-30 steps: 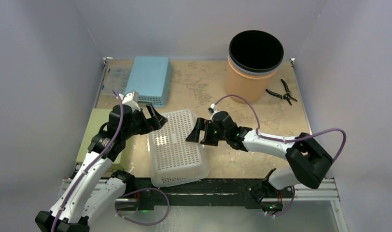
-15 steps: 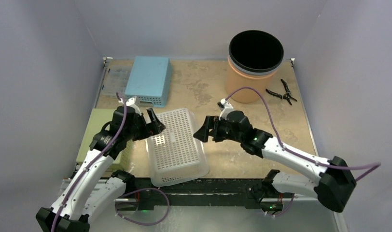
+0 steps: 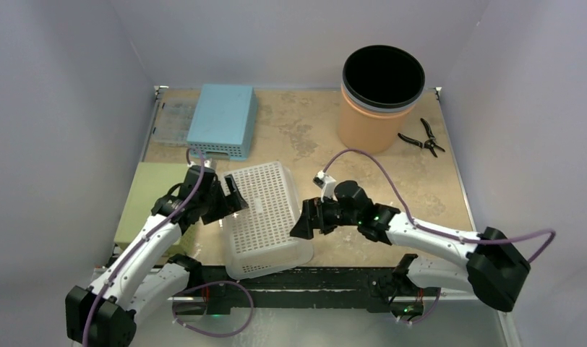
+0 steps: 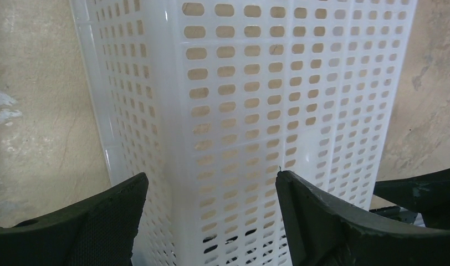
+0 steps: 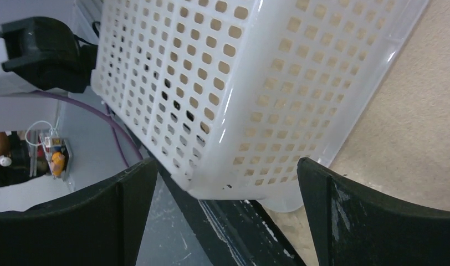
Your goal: Turn the large container upside down
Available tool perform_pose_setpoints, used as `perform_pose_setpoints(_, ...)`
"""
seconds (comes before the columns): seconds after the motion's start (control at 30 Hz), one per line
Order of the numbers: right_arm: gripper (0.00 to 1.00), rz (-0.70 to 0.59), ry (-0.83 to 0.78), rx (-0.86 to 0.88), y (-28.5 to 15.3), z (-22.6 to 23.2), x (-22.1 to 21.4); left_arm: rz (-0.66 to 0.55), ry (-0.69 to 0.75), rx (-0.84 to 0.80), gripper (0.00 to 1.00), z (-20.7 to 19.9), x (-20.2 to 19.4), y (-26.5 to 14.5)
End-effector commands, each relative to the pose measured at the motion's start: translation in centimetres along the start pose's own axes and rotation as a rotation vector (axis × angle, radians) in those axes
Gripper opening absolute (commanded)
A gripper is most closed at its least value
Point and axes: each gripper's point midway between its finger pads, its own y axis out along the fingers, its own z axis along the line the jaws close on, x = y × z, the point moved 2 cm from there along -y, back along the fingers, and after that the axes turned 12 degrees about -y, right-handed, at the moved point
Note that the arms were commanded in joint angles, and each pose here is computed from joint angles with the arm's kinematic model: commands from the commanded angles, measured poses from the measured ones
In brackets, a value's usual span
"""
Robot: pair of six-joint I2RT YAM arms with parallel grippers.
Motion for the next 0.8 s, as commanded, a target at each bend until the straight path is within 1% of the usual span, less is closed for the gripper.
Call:
perform_pose_setpoints(0.0,0.99,-0.049,-0.033,0.067,1.6,1.5,2.5,-0.012,-0.020,-0.051,0.83,-1.5,0.8,1.5)
perform_pose_setpoints(0.13,0.99,-0.106,0.008,0.096,2.5,2.2,4.3,-0.010,-0.013,-0.079,0.79,-2.3,1.2,2.6)
perform_pose_setpoints(0.27,0.99,-0.093,0.044,0.138,3.2,2.9,4.2,0.007,0.021,-0.119,0.77,-3.5,1.5,3.4)
perform_pose_setpoints(0.37,0.99,-0.088,0.075,0.038,3.4,1.4,3.7,0.061,0.034,-0.189,0.74,-4.9,1.1,4.3)
perform_pose_setpoints(0.47,0.99,-0.104,0.103,-0.104,2.9,-0.6,3.7,0.100,0.030,-0.245,0.70,-6.2,0.7,4.8)
perform_pose_setpoints(0.53,0.99,-0.085,0.149,-0.170,2.3,-1.5,3.0,0.084,0.005,-0.258,0.69,-6.7,0.9,5.1)
perform_pose_setpoints(0.63,0.99,-0.125,0.170,-0.265,2.0,-3.0,3.7,0.057,-0.019,-0.299,0.69,-8.1,1.6,5.4)
perform_pose_setpoints(0.7,0.99,-0.127,0.167,-0.294,2.2,-4.0,4.3,0.051,-0.036,-0.302,0.69,-8.8,2.1,6.0)
perform_pose_setpoints(0.77,0.99,-0.095,0.177,-0.319,2.4,-5.0,4.9,0.064,-0.044,-0.303,0.69,-9.7,2.4,6.6)
